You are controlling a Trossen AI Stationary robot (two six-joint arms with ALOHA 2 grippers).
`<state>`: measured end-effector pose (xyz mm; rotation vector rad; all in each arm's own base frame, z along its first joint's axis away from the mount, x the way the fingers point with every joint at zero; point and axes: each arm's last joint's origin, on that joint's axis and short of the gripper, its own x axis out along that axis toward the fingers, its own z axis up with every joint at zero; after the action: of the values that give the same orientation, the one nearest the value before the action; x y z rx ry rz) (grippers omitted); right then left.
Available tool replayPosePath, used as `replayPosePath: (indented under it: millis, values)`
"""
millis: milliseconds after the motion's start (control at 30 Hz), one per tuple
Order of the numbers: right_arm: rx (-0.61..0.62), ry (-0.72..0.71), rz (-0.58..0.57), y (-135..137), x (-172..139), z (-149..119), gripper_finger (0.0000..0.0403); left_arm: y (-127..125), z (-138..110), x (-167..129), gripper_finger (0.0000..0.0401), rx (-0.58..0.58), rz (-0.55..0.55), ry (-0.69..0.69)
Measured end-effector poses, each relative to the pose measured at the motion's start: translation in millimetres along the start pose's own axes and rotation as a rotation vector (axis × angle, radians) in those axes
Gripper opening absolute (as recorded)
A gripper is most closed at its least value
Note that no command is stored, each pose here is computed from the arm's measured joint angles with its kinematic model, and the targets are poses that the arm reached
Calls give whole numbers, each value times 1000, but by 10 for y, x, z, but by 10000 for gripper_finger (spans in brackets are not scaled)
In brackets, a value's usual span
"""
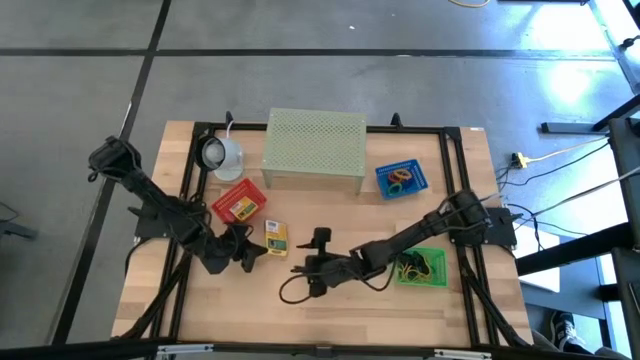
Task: Pick & Place Office Desk Supplies
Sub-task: Put the yellow crayon box into the red bin
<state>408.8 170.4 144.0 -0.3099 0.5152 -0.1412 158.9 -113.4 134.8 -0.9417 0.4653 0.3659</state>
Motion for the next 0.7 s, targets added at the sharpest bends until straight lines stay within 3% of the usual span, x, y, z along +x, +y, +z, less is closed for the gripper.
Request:
replayPosePath:
  millis: [267,433,600,700]
  values:
    - [-110,-40,-22,80,157,-120,292,-19,105,68,1,-33,-3,-37]
    - [-103,-76,-55,59,300,-198,287,-61,175,104,2,-41,-36,-64]
    - [-91,-50,-193,-29,380,-259,286,-81,227,133,2,-40,-55,-67]
    - [-77,-57,-194,-69,401,-248,286,-84,256,147,2,-46,-57,-79]
